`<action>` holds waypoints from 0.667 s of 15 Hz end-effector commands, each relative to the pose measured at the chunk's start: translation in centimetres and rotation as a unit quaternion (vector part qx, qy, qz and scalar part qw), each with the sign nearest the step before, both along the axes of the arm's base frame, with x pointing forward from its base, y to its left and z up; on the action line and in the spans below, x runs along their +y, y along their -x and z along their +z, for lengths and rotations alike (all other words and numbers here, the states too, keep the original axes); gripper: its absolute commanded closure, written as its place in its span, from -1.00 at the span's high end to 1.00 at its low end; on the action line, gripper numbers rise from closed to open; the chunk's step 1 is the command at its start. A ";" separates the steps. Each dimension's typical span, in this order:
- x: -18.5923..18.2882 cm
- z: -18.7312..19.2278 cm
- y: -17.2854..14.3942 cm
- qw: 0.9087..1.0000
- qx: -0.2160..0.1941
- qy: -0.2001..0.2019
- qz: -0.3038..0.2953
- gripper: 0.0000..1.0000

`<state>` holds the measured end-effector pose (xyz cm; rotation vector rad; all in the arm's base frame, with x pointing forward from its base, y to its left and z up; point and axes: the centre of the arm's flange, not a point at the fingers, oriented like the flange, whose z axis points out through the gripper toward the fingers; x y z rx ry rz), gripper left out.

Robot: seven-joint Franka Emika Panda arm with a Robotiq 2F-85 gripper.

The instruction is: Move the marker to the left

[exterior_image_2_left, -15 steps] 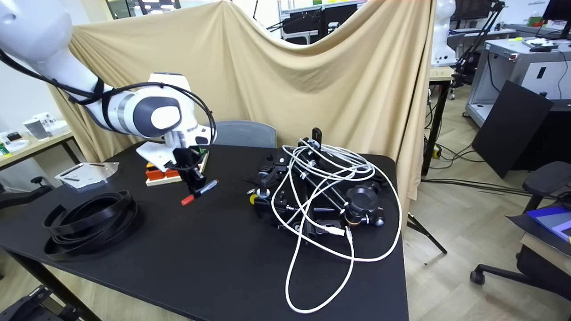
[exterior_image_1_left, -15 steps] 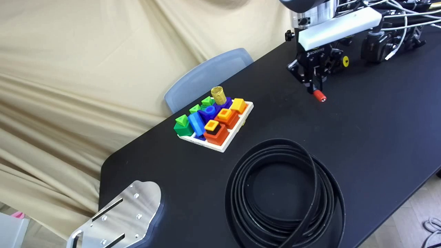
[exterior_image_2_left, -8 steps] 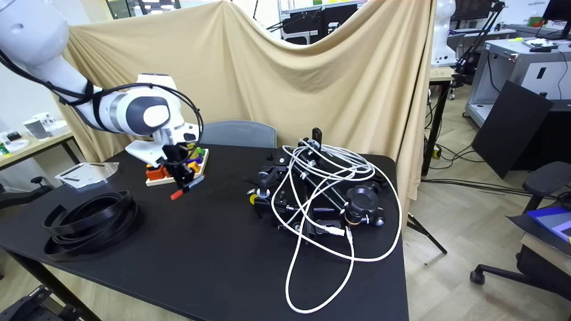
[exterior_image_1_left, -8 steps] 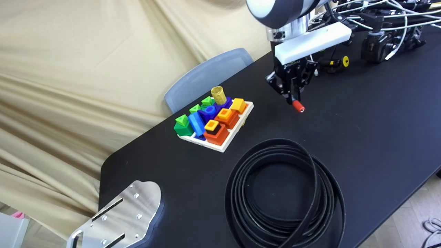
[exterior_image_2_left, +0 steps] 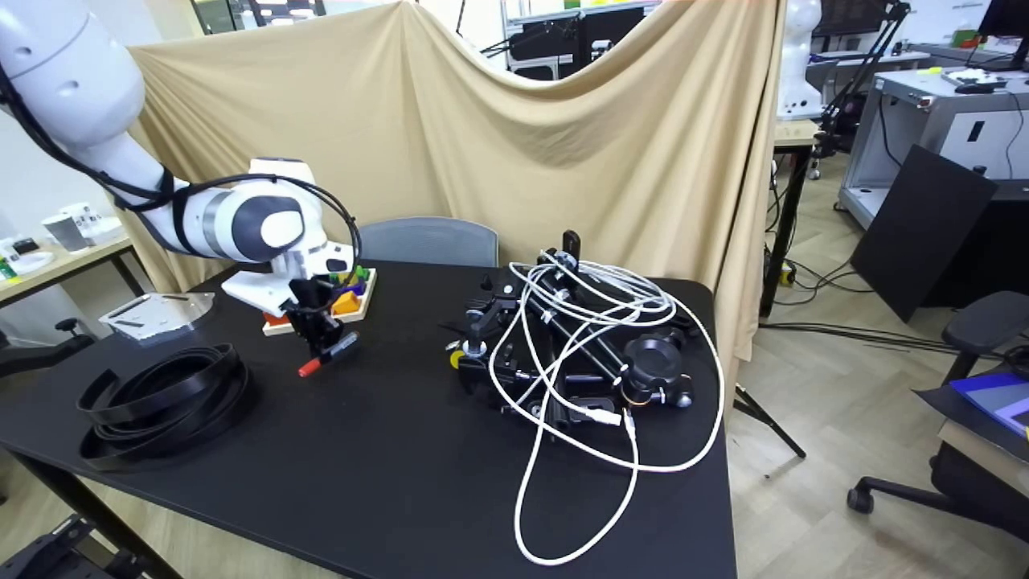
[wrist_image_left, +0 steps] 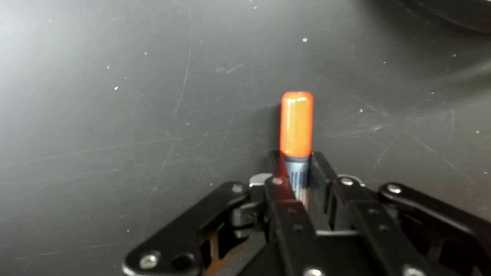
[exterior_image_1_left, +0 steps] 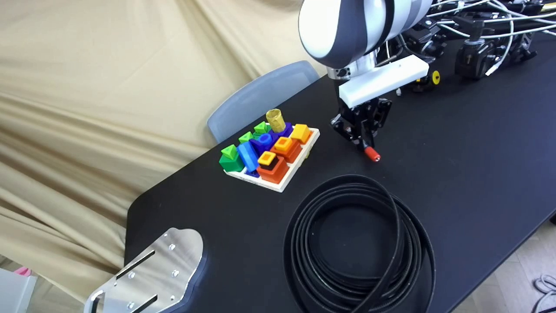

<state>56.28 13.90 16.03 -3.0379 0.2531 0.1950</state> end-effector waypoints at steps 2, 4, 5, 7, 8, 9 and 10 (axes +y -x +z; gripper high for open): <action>-2.2 -1.4 -2.0 1.000 0.012 0.009 0.001 -0.90; -2.7 -1.3 -2.4 1.000 0.012 0.007 0.000 -0.09; -2.9 -1.2 -2.4 1.000 0.012 0.009 0.001 -0.07; -3.0 -1.0 -2.5 1.000 0.008 0.009 0.001 0.19; -3.0 -0.8 -2.4 1.000 0.006 0.009 0.003 0.31; -2.9 -0.5 -2.3 1.000 0.004 0.009 0.003 0.43; -2.8 -0.2 -2.2 1.000 0.003 0.009 0.005 0.58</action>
